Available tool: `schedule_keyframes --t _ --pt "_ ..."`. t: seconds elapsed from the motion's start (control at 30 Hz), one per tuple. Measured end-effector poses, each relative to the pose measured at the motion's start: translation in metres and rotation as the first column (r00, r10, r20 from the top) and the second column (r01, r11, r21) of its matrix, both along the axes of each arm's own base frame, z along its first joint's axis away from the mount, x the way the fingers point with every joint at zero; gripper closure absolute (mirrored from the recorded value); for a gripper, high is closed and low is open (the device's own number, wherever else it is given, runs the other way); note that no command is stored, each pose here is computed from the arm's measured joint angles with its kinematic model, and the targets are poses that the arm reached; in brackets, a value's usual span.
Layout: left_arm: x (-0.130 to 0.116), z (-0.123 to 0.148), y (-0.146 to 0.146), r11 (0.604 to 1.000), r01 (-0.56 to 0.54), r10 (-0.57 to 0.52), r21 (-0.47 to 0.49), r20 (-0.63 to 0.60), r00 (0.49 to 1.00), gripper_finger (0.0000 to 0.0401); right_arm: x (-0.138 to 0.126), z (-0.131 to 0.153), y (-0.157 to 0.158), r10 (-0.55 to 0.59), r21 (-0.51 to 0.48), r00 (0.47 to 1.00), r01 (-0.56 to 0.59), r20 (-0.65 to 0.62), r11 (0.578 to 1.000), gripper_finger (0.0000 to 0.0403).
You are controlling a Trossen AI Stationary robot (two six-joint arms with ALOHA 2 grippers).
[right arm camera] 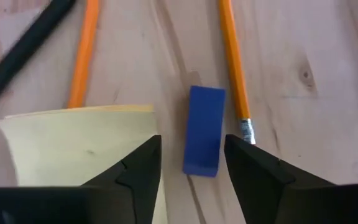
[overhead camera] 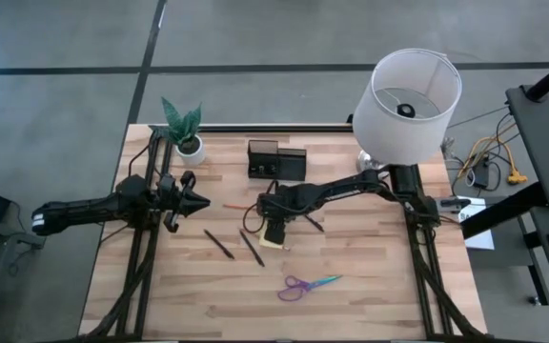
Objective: Pick and place office supplies into organizer
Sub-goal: Put the blue eraser into the black desk organizer
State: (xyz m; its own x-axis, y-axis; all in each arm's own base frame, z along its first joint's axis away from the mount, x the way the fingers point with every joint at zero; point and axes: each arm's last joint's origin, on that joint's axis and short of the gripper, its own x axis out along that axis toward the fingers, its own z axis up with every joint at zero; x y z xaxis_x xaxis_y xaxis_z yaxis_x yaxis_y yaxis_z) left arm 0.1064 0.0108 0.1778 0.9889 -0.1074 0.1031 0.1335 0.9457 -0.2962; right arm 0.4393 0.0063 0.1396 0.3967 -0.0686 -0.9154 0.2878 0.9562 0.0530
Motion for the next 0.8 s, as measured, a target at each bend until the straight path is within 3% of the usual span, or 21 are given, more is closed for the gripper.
schedule_keyframes --t 0.47,0.8 --pt "0.0 0.0 0.0 1.0 0.0 0.0 0.0 0.0 1.0 0.0381 -0.0042 -0.0076 -0.0032 0.004 -0.01 1.0 -0.004 -0.017 1.0 0.0281" --pt "0.0 -0.0001 0.0 1.0 0.0 0.0 0.0 0.0 1.0 0.0381 -0.002 -0.0077 -0.0082 0.008 -0.012 1.0 -0.008 0.004 1.0 0.0339"
